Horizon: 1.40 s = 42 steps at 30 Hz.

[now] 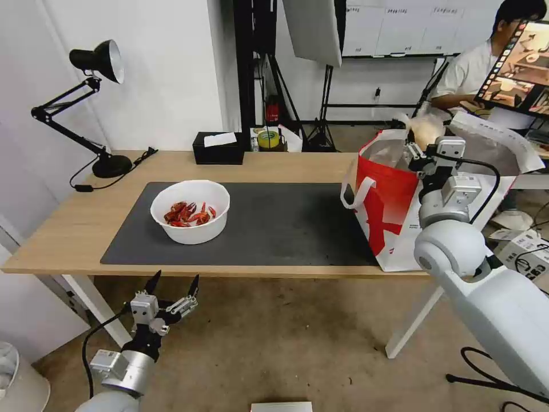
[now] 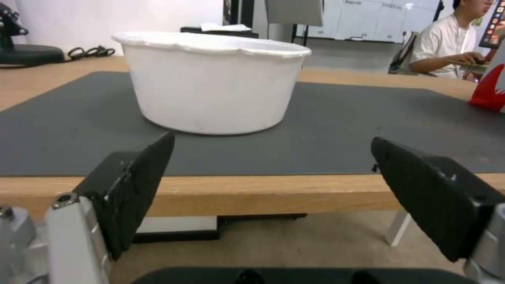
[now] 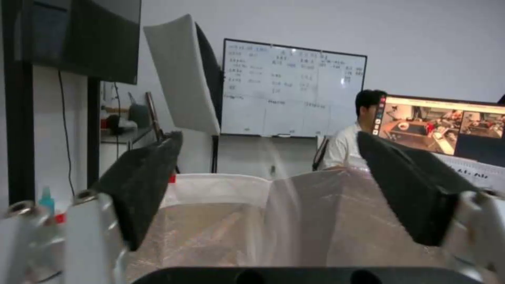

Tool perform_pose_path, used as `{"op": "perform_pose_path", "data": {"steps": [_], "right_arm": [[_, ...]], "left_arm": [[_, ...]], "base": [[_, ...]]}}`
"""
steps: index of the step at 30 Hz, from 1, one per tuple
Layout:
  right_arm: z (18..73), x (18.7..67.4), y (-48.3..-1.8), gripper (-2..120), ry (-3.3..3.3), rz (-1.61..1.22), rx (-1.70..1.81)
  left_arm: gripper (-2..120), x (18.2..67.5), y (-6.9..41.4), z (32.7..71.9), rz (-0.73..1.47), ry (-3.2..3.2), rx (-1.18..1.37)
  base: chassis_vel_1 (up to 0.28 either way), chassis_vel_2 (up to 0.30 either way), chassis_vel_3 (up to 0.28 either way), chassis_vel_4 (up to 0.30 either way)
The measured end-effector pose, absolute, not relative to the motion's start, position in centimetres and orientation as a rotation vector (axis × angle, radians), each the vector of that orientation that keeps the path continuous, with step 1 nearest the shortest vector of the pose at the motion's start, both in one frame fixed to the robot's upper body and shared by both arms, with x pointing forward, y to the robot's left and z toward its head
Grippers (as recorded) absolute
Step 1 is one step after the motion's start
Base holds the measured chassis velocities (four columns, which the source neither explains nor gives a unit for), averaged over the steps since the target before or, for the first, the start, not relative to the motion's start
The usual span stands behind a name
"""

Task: Pick up the trash from the table and place it into the takeout bag.

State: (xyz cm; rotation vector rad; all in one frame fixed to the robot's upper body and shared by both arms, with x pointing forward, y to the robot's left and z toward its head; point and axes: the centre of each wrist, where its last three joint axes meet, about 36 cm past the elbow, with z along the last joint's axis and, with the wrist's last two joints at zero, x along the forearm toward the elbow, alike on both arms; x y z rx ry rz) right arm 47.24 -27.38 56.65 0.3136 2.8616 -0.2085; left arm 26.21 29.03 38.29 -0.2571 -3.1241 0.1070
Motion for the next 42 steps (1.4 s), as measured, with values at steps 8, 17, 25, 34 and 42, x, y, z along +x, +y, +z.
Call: {"op": "perform_pose_path", "data": {"steps": [8,17,25,34,42], "right_arm": [[56.8,47.1,-27.6,100,2.867,-0.216,0.315],[57.0,46.7,-27.5,100,2.864,-0.223,0.289],[58.1,44.8,-26.9,100,2.862,-0.109,0.047],[56.8,38.7,-25.2,100,2.876,0.087,-0.430],[51.7,34.5,-24.7,100,2.879,0.149,-0.601]], "left_arm": [[100,26.5,29.0,38.5,0.106,-3.131,-0.264],[100,26.5,28.9,38.8,0.107,-3.140,-0.267],[100,26.2,29.1,38.9,0.102,-3.144,-0.260],[100,25.8,29.6,39.0,0.068,-3.177,-0.256],[100,25.0,30.3,38.9,0.052,-3.193,-0.233]], "base": [[0.000,0.000,0.000,0.000],[0.000,0.000,0.000,0.000],[0.000,0.000,0.000,0.000],[0.000,0.000,0.000,0.000],[0.000,0.000,0.000,0.000]]}}
